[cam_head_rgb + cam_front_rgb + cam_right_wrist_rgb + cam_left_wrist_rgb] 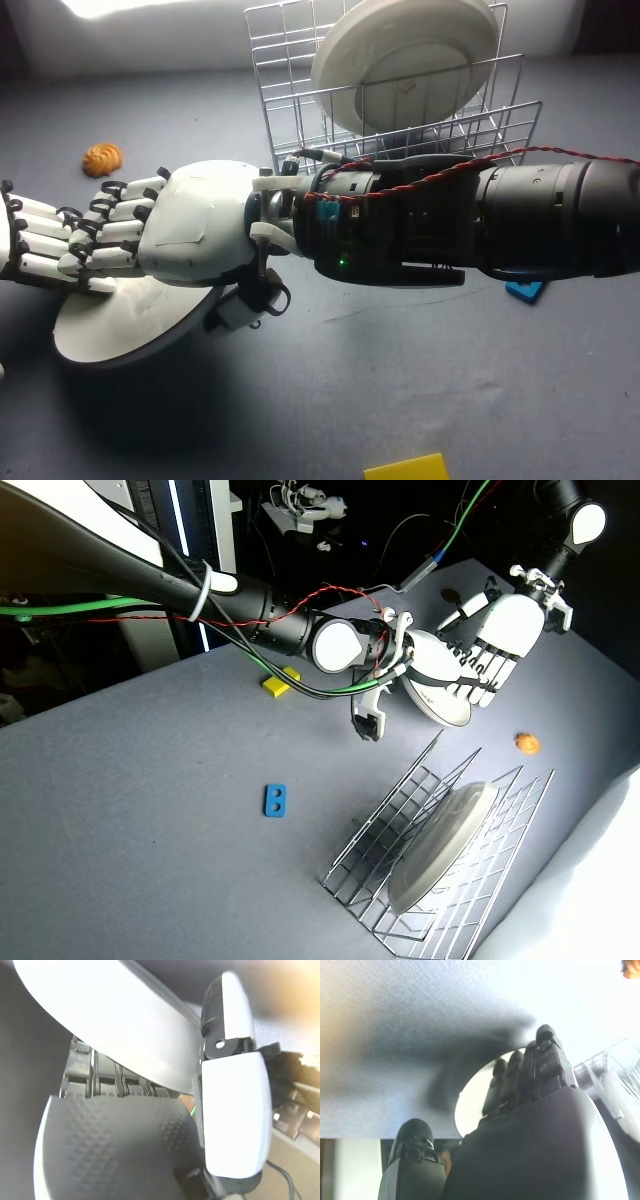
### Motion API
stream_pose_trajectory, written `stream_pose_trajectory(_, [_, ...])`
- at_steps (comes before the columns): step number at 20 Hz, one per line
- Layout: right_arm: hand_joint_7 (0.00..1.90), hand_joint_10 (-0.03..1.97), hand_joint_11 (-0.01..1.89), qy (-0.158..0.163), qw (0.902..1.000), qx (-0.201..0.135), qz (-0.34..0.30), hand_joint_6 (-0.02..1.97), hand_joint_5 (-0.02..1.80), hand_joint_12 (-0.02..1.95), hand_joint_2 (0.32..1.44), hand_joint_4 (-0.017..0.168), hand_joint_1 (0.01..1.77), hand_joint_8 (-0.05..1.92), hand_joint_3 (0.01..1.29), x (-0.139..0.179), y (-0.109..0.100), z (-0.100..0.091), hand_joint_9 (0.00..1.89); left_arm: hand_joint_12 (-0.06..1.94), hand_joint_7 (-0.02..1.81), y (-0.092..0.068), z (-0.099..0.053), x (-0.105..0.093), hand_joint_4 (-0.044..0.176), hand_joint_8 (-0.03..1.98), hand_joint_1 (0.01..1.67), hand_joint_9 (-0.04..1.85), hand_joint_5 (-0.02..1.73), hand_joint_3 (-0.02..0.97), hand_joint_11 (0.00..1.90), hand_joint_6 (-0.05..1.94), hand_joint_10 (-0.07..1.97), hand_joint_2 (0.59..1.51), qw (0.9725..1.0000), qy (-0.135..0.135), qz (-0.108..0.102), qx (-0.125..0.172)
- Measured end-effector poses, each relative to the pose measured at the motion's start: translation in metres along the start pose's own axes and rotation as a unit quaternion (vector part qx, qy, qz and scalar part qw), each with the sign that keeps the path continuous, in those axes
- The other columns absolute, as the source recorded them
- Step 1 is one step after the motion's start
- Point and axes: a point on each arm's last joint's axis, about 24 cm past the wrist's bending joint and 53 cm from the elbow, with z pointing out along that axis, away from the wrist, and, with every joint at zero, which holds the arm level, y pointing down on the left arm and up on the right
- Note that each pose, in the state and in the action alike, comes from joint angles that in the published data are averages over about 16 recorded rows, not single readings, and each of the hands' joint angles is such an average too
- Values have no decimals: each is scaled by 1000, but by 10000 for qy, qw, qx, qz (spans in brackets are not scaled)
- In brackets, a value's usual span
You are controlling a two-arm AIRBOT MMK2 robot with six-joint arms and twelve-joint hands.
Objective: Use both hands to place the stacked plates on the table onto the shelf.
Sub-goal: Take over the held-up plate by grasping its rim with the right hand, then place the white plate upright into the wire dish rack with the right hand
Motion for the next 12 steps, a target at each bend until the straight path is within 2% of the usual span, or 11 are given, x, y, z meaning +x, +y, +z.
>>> stream_pose_trajectory(5, [399,129,246,-91,9999,-87,18,160,355,634,1029,-1,1118,87,14,-3,4,4,408,96,12,-1,0,0,-4,-8,16,-6,43,11,25,-1,-30,1133,10000,1,-1,10])
stream_pose_trajectory(12, [778,588,603,-215,9995,-205,60,438,681,1167,1028,-8,1154,386,13,-7,9,3,812,118,25,-6,1,-11,-5,-5,17,11,46,10,17,8,-17,1139,9999,-70,52,91])
